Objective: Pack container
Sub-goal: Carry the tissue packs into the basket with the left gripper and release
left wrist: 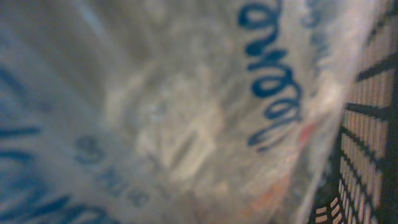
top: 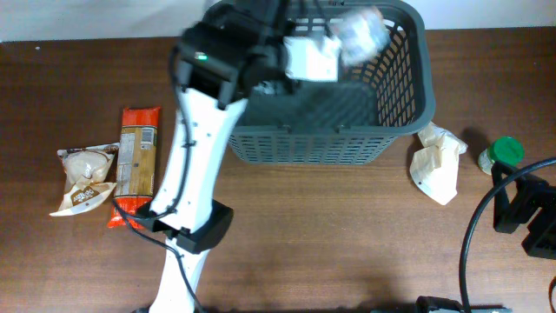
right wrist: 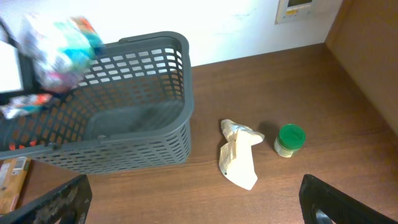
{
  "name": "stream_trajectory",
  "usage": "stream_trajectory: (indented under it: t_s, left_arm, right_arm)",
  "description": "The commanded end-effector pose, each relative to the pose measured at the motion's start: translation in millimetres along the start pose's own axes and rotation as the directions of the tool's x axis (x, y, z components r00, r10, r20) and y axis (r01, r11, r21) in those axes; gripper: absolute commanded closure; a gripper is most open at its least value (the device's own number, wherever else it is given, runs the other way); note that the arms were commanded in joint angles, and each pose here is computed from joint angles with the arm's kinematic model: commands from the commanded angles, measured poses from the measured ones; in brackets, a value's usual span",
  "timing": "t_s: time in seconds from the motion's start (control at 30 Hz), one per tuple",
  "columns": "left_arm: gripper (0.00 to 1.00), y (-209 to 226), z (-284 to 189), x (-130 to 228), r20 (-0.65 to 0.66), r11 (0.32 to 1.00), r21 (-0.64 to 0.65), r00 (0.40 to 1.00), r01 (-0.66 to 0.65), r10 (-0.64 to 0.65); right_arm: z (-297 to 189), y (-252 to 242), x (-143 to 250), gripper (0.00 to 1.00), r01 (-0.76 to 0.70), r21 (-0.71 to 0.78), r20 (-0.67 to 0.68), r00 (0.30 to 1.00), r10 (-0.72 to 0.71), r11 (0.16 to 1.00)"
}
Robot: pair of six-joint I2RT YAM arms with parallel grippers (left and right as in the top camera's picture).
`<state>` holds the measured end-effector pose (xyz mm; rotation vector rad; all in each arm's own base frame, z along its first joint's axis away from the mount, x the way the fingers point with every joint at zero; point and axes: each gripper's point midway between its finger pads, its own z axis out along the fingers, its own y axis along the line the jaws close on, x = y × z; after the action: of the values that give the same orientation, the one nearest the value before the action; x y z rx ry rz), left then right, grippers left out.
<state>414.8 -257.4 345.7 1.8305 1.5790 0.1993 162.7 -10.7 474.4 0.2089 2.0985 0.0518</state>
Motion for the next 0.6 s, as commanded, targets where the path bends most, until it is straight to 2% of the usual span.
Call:
stream_trajectory:
  t_s: [0.0, 0.07, 0.3, 0.43, 0.57]
  left_arm:
    - [0.99, -25, 47, 5, -0.013, 0.976, 0.141, 0.986, -0.164, 0.168]
    - [0.99, -33, 84, 15, -0.035, 0.963, 0.195, 0.98, -0.184, 0.195]
    - [0.98, -51, 188, 53, -0.148, 0.952, 0.254, 0.966, -0.169, 0.211]
    - [0.98, -54, 213, 83, -0.288, 0.952, 0.258, 0.927, -0.166, 0.24]
    - [0.98, -39, 217, 84, -0.302, 0.975, 0.182, 0.937, -0.125, 0.176]
  right_arm:
    - [1, -3, 1, 0.01, 0.004, 0.014, -0.008, 1.0, -0.004, 1.0]
    - [1, -3, 1, 0.01, 0.004, 0.014, -0.008, 1.0, -0.004, 1.0]
    - [1, -3, 1, 0.01, 0.004, 0.014, -0.008, 1.0, -0.004, 1.0]
    - [1, -3, 1, 0.01, 0.004, 0.014, -0.008, 1.0, -0.004, 1.0]
    - [1, -3, 1, 0.01, 0.004, 0.014, -0.008, 1.0, -0.004, 1.0]
